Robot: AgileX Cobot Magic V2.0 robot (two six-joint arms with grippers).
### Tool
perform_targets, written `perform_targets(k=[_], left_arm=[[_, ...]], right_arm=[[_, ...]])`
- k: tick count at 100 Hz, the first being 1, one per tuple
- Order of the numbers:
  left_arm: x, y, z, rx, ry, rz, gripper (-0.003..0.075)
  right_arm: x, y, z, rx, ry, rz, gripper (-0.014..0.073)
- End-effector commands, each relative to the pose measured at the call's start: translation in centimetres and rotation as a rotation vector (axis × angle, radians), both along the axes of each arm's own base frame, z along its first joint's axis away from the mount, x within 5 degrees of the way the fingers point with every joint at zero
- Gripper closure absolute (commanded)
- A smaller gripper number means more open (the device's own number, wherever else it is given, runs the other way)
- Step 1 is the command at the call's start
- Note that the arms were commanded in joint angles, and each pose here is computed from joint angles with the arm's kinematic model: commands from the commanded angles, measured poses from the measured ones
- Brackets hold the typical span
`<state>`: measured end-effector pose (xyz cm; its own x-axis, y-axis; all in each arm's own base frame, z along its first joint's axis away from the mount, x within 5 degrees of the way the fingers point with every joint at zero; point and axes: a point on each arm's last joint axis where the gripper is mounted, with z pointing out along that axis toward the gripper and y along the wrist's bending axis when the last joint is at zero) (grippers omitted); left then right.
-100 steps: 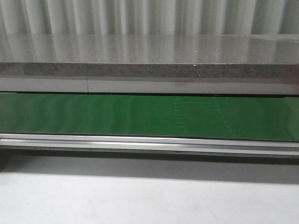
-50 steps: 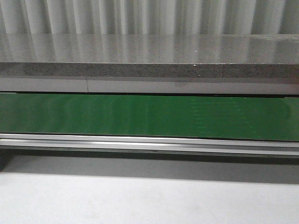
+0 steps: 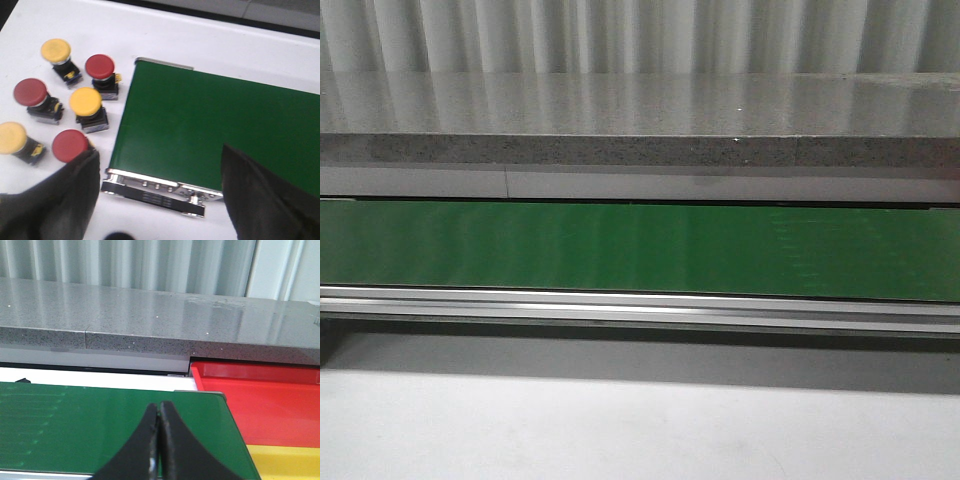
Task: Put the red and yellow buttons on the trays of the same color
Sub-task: 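Move the left gripper down over the yellow buttons on the table, then grasp a yellow push-button by its base with the left gripper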
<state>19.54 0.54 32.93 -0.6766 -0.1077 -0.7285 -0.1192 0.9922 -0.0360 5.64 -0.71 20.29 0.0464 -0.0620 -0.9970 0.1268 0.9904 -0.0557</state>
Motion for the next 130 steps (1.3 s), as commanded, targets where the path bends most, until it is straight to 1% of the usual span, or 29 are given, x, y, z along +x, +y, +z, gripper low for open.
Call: perform_targets(k=[1, 24, 33, 43, 54, 72, 94, 119, 130], left_arm=[[1.1, 1.3, 1.4, -0.006, -0.032, 0.071, 0.0218], [2.5, 5.2, 0.9, -0.036, 0.091, 0.249, 0.0218], [3.1, 6.9, 0.2, -0.08, 0.153, 0.321, 0.0219], [4.0, 8.4, -0.6, -0.118, 0.215, 0.354, 0.0219], [5.1, 10.3, -1.5, -0.126, 0.293, 0.388, 0.0219], [7.3, 13.0, -3.7, -0.168, 0.408, 0.44, 0.0219], [9.9, 14.5, -5.4, -0.192, 0.465, 0.446, 0.0219], [11.6, 15.4, -7.5, -0.222, 0.559, 0.452, 0.0219], [12.1, 15.8, -8.3, -0.227, 0.578, 0.458, 0.0219]], right_arm=[[-0.3, 0.1, 1.5, -0.028, -0.113, 0.003, 0.0661], [-0.3, 0.1, 1.5, -0.028, -0.113, 0.003, 0.0661], [-0.3, 0.1, 1.5, -0.028, -0.113, 0.003, 0.0661], [-0.3, 0.1, 1.5, -0.028, -0.113, 0.003, 0.0661], [-0.3, 0.1, 1.5, -0.028, -0.113, 0.003, 0.0661], [-0.3, 0.1, 1.5, -0.028, -0.113, 0.003, 0.0661], [-0.3, 0.1, 1.5, -0.028, -0.113, 0.003, 0.0661], [-0.3, 0.1, 1.5, -0.028, -0.113, 0.003, 0.0661], [-0.3, 0.1, 1.5, -0.028, -0.113, 0.003, 0.0661]])
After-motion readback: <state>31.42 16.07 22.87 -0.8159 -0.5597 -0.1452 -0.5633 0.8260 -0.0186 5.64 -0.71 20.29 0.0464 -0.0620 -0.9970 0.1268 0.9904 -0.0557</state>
